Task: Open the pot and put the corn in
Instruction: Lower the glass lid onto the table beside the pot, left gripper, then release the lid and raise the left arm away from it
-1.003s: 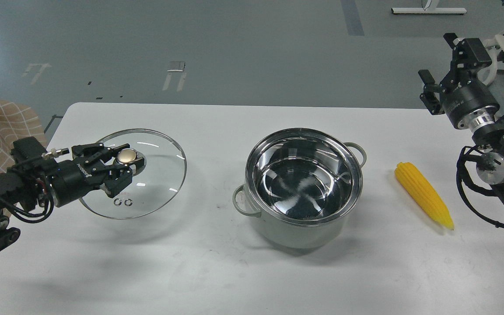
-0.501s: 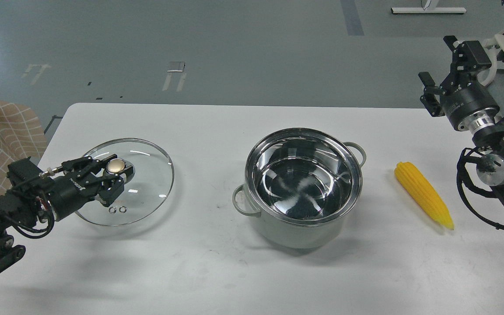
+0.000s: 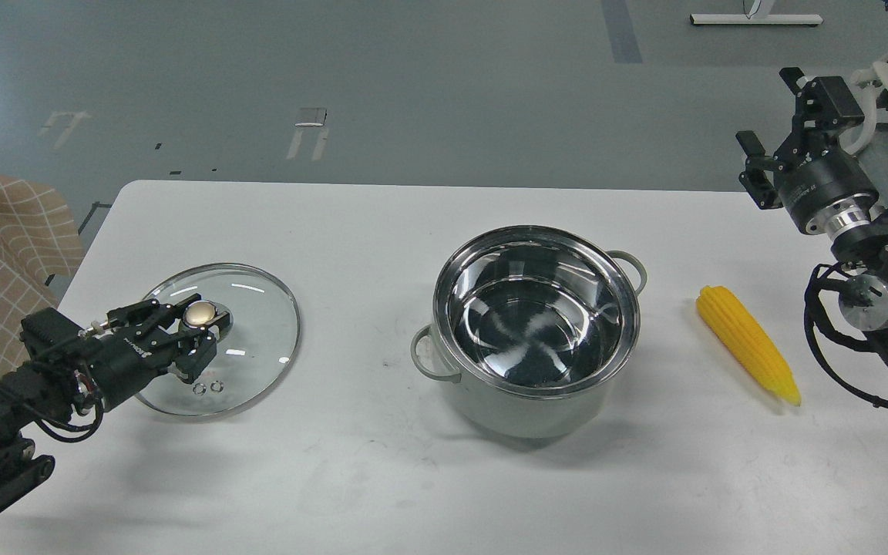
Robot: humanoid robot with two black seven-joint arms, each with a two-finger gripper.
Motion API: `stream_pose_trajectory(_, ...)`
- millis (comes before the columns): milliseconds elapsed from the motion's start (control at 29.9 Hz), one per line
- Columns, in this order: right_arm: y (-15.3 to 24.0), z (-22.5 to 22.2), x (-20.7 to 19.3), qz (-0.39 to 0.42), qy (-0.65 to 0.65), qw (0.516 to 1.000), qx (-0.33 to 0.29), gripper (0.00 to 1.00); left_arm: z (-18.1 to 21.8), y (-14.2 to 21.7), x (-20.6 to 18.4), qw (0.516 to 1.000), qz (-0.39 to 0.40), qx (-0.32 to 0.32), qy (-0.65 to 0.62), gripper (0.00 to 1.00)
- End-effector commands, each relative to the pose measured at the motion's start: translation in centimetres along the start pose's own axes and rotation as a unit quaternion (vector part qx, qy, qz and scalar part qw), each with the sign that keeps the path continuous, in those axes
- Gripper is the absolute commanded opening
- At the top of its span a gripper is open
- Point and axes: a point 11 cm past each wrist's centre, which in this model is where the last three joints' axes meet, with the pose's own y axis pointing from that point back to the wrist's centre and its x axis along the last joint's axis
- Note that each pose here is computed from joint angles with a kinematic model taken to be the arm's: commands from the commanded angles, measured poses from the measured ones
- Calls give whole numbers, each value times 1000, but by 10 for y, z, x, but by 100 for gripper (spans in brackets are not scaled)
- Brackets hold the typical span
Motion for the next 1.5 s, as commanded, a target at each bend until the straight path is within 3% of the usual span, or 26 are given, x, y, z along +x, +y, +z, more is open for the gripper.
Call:
stream_pose_trajectory(0, 1, 1, 0, 0, 0, 1000, -1, 98, -1, 0, -4, 1000, -5, 3, 1, 17)
stream_pose_trajectory(33, 1, 1, 0, 1, 0, 1000, -1, 98, 0, -1, -4, 1000, -3, 4, 3, 25)
stream_pose_trajectory(67, 1, 1, 1, 1, 0, 1000, -1, 99, 0, -1, -3, 1000, -3, 4, 2, 43)
stream_pose_trajectory(134, 1, 1, 0, 1, 0, 1000, -1, 98, -1, -1, -3, 1000, -2, 4, 3, 58)
stream_pose_trajectory(301, 1, 1, 1, 1, 0, 1000, -2, 99, -2, -2, 0, 1000, 4, 9, 10, 75)
stream_pose_trajectory(468, 1, 1, 1, 1, 0, 1000, -1, 99, -4, -4, 5, 1000, 12, 11, 12, 77)
stream_pose_trajectory(735, 1, 2, 0, 0, -1, 1000, -2, 99, -7, 0, 5, 1000, 9, 15, 11, 90)
stream_pose_trajectory(969, 2, 2, 1, 1, 0, 1000, -2, 99, -6, 1, 2, 1000, 7, 15, 13, 90)
stream_pose_trajectory(1069, 2, 2, 1, 1, 0, 1000, -2, 98, -5, 1, 1, 1000, 5, 14, 13, 80)
stream_pose_trajectory(1136, 2, 2, 1, 1, 0, 1000, -2, 99, -5, 2, -1, 1000, 3, 15, 14, 60)
stream_pose_trajectory(1203, 2, 2, 1, 0, 1, 1000, -2, 99, -6, 3, -2, 1000, 1, 16, 13, 33)
stream_pose_trajectory(1303, 1, 2, 0, 0, 0, 1000, -2, 98, -7, 4, -2, 1000, 1, 17, 13, 26)
stream_pose_trajectory(1370, 2, 2, 1, 0, 1, 1000, -2, 99, -7, 4, -2, 1000, 1, 16, 13, 26)
stream_pose_trajectory(1437, 2, 2, 1, 0, 1, 1000, -2, 99, -7, 4, -2, 1000, 1, 16, 13, 48)
stream_pose_trajectory(1470, 2, 2, 1, 0, 1, 1000, -2, 98, -7, 3, -1, 1000, 2, 16, 12, 70)
